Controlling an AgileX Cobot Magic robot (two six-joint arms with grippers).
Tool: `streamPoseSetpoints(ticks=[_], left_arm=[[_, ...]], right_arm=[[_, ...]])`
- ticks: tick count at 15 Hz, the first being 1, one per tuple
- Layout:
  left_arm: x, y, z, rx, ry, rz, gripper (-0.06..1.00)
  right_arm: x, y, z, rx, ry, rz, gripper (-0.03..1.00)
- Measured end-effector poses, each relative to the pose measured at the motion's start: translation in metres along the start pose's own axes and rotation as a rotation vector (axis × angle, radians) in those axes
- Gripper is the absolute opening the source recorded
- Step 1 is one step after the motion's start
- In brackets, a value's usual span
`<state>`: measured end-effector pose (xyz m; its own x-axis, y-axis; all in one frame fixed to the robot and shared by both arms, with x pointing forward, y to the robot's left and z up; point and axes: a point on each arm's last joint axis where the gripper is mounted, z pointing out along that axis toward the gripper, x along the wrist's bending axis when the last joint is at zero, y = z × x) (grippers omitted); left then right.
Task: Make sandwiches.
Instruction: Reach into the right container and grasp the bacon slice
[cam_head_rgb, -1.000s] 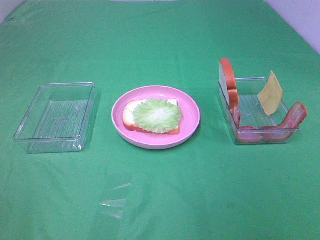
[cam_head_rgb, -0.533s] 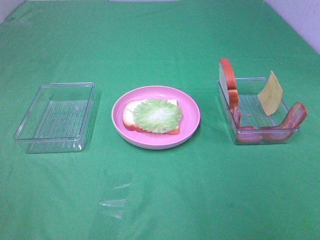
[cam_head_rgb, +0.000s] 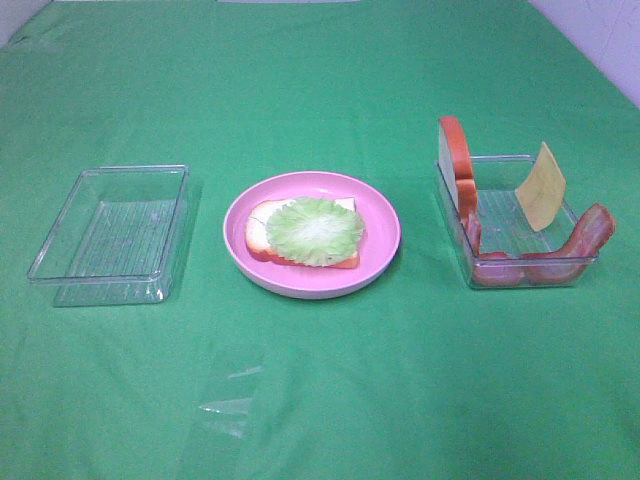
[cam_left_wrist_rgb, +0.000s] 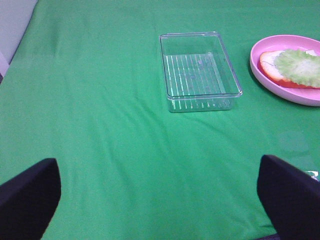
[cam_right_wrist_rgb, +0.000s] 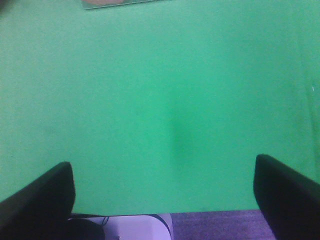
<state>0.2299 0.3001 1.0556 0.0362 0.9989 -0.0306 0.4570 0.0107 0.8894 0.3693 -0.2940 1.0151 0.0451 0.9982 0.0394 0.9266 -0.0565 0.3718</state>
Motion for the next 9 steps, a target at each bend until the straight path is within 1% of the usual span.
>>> streamPoseSetpoints(ticks=[4,5,8,9], left_arm=[[0.000,0.000,0.000,0.000,0.000,0.000,0.99],[0.000,0.000,0.000,0.000,0.000,0.000,0.99],[0.000,0.000,0.000,0.000,0.000,0.000,0.99],[0.000,0.000,0.000,0.000,0.000,0.000,0.99]], right_arm=[[0.005,0.063,0.007,0.067,-0.008,-0.001,0.94],[0.007,0.086,0.012,0.116,-0.012,-0.006,0.94],[0.010,0.131,0.021,0.198,-0.023,-0.026,0.94],[0.010,0.137,0.023,0.209,-0.023,-0.035,0.94]])
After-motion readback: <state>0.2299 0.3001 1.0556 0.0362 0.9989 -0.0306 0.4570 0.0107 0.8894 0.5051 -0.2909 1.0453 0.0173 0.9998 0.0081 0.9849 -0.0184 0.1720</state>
